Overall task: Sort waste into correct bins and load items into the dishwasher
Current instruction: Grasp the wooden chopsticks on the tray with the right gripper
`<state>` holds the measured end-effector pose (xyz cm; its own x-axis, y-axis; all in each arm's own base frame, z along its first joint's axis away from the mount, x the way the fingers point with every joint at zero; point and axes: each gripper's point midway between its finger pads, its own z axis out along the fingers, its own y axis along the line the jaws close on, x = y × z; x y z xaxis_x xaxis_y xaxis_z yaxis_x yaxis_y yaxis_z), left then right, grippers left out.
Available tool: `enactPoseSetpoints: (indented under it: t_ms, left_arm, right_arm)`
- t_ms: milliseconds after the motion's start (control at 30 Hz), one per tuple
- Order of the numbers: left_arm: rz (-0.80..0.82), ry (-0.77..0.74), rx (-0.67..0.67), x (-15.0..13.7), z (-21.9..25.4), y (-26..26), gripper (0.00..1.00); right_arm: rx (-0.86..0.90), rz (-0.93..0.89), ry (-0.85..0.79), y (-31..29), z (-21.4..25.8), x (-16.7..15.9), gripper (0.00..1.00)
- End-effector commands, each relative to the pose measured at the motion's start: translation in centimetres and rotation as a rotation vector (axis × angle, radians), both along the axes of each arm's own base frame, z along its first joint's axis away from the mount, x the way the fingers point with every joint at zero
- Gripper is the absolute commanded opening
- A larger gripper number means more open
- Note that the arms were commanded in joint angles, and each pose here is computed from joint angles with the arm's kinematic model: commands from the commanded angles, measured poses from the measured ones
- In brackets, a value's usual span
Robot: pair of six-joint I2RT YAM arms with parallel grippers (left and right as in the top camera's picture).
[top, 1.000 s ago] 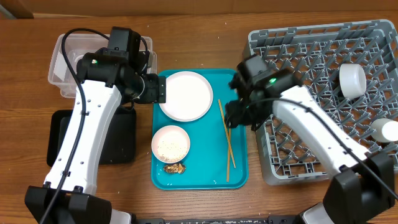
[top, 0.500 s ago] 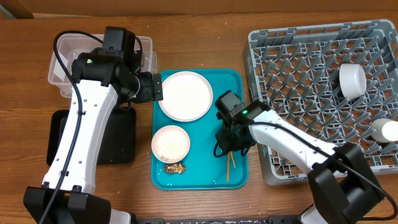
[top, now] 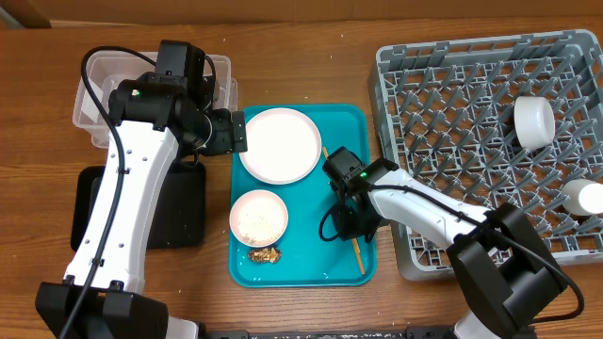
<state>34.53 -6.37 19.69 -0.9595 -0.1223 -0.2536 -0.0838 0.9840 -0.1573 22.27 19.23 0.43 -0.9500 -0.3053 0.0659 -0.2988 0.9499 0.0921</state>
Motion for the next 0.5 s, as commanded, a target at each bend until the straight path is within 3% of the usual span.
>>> enactPoseSetpoints:
  t_ms: [0,267,467]
  left_arm:
    - [0.018,-0.007,0.009,0.4,0.1,0.2,0.93]
    - [0.018,-0.005,0.009,0.4,0.1,0.2,0.93]
    - [0.018,-0.006,0.009,0.4,0.1,0.2,0.93]
  right_arm:
    - [-0.014,0.004,-0.005,0.0,1.1,0.4,0.04]
    - [0.09,-0.007,-0.157,1.8,6.7,3.5,0.04]
    - [0.011,-0.085,-0.321,-2.2,12.2,6.4,0.04]
